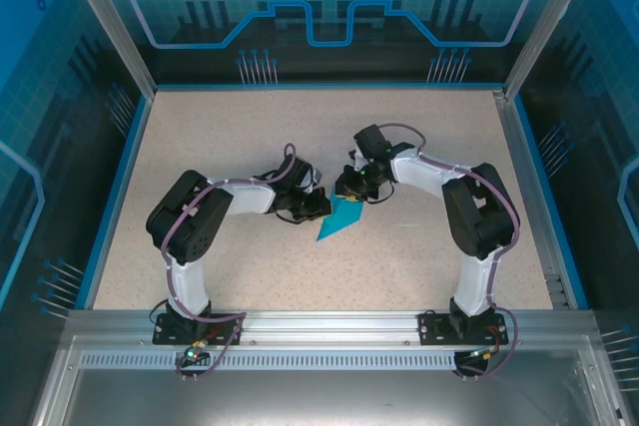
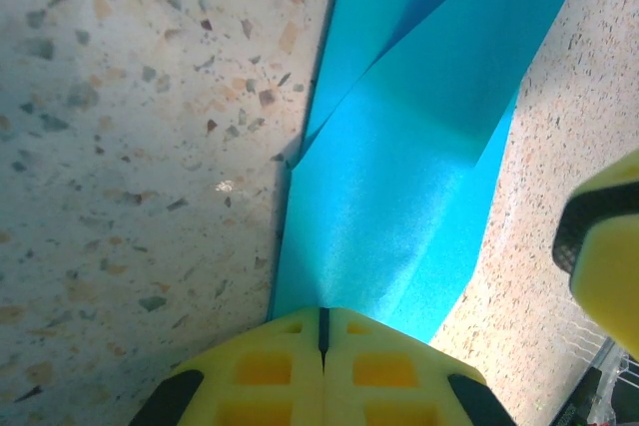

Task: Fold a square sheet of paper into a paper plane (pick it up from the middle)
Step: Fourth fold the wing at the center of the table.

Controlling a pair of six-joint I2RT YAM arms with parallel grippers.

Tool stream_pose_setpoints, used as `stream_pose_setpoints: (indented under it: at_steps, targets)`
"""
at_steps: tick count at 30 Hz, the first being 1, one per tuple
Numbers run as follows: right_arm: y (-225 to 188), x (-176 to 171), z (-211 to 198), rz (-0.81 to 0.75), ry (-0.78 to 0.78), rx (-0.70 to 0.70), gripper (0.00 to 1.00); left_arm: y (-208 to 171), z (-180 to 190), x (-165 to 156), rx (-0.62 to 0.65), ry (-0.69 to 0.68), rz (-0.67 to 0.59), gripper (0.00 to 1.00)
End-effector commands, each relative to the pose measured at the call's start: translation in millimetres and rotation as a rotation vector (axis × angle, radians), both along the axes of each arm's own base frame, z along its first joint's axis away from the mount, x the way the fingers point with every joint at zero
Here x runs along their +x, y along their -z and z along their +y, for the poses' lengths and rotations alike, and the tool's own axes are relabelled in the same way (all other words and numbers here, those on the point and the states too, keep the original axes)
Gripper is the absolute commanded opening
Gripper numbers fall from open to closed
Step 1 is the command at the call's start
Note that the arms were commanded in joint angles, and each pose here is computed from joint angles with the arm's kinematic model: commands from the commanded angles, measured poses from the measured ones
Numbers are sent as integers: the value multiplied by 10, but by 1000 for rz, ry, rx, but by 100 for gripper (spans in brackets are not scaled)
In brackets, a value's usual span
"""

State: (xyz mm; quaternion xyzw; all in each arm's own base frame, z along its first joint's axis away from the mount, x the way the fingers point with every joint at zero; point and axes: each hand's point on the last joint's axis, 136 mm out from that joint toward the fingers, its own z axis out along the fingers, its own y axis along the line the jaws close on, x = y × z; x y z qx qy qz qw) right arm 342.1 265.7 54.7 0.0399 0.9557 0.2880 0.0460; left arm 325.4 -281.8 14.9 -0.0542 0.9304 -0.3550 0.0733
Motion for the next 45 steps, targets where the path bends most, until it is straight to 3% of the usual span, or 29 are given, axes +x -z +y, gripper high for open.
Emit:
stream_pose_setpoints:
  at_steps: [1, 5, 21, 27, 36, 45]
  targets:
    - [37, -75, 104, -22, -63, 13, 15, 266, 143, -193, 75, 15, 101, 1]
    - [181, -122, 152, 7, -84, 9, 10, 273, 151, -203, 80, 15, 105, 0]
    - [584, -65, -231, 52, 6, -17, 7, 319, 174, -272, 85, 35, 111, 0]
    - [490, 15, -305, 17, 43, 40, 7, 321, 181, -300, 84, 63, 99, 0]
    - [-56, 133, -134, -163, 7, 143, 8, 254, 173, -309, 84, 87, 84, 0]
    - [210, 107, 109, -111, -65, 104, 8, 238, 178, -310, 91, 84, 91, 0]
